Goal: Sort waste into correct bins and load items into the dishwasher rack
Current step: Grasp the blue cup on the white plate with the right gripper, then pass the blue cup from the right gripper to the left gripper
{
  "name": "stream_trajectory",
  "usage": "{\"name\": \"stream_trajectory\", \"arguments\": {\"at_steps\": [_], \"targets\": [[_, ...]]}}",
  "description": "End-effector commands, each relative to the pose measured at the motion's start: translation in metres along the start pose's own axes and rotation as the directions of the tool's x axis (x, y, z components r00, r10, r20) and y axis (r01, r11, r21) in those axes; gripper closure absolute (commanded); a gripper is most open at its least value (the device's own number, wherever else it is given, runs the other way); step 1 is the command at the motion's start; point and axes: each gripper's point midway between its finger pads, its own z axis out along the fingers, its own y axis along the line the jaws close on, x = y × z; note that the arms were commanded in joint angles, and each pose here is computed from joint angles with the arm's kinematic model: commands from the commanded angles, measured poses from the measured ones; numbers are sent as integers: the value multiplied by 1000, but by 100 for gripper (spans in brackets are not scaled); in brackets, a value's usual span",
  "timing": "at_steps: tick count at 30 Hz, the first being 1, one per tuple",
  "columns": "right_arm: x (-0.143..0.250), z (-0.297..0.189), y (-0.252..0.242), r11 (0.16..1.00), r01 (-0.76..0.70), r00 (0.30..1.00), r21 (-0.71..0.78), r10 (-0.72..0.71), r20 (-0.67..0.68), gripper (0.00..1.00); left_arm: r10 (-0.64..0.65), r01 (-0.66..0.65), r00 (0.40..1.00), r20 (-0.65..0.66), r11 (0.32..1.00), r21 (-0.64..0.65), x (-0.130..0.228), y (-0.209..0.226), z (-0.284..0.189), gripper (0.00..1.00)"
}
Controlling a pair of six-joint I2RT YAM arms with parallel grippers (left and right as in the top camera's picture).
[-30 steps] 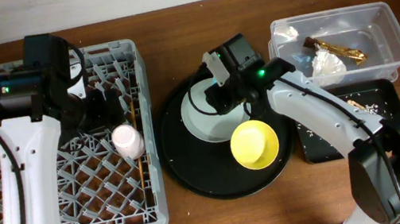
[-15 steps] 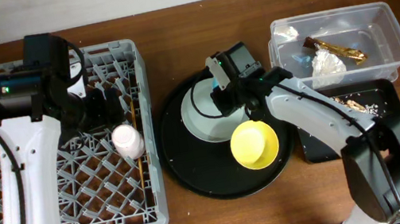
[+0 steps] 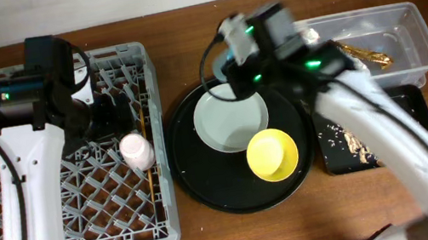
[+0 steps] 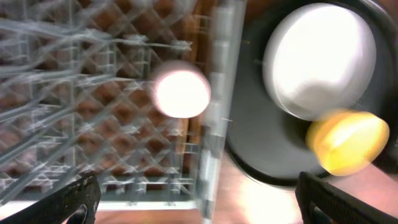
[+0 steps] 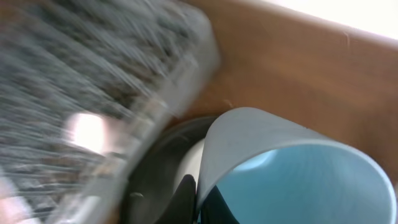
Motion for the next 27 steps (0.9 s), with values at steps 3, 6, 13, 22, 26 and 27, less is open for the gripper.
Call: {"name": "stream_trajectory", "arguments": {"at_steps": [3, 6, 13, 22, 26, 27], "targets": [[-28, -106, 64, 836, 18, 988, -549, 70, 139, 96, 400, -473, 869, 289, 504, 723, 27, -132, -71, 1], [-28, -131, 72, 708, 13, 986, -706, 110, 128, 96, 379, -492, 856, 351, 391, 778, 28, -145, -89, 0], [-12, -137, 130, 524, 55, 996, -850, 28, 82, 96, 407, -588, 794, 452, 324, 741, 27, -148, -93, 1], [-9, -118, 142, 583, 86, 996, -808, -19, 92, 96, 359, -557, 808, 467, 205, 805, 39, -157, -116, 1], [-17, -118, 142, 583, 141, 988, -800, -38, 146, 96, 379, -564, 798, 468, 197, 802, 48, -154, -115, 1], [-18, -118, 142, 582, 154, 986, -798, -43, 159, 96, 380, -556, 803, 460, 199, 807, 50, -154, -115, 1]]}}
